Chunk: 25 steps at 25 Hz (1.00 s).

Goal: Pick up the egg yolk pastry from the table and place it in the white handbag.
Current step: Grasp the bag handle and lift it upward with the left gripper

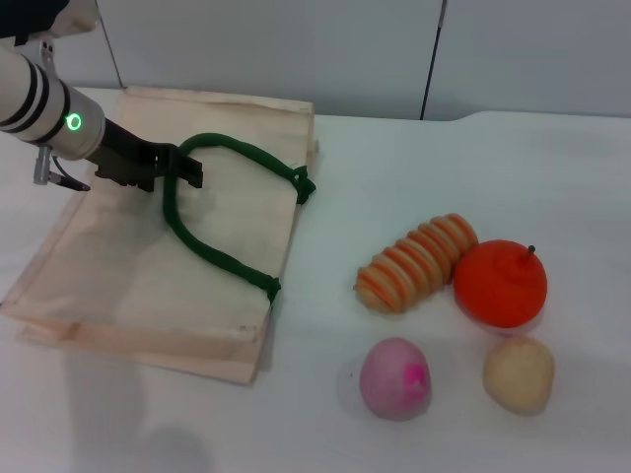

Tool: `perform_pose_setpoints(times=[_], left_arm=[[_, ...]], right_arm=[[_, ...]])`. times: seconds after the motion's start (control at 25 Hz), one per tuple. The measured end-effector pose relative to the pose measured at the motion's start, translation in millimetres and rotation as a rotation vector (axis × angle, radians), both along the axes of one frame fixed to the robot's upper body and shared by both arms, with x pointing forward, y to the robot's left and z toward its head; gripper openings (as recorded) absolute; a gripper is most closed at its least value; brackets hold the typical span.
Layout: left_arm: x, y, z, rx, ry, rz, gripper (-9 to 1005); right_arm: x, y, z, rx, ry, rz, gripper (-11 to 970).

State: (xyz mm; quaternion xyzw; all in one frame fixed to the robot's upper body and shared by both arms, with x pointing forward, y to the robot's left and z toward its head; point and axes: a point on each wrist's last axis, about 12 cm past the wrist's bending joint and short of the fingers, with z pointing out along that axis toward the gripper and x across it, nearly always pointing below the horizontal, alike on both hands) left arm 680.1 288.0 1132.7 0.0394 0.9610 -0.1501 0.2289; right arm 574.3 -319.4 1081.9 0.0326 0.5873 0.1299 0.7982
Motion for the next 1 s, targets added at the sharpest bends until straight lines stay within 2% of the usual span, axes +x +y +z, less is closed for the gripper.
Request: perform_pose_setpoints(times=[0.48,1.0], left_arm=[[-3.1,-4.3,-4.8,0.025,0.038,-0.018,738],[1.4,-9.7,4.1,0.13,0.082,-0.059,724]], right_arm=[[2.5,2.4,1.9,0.001,-0.005,0.006,852],[3.9,4.7,2.7,0.009,-0.007,0.016,852]])
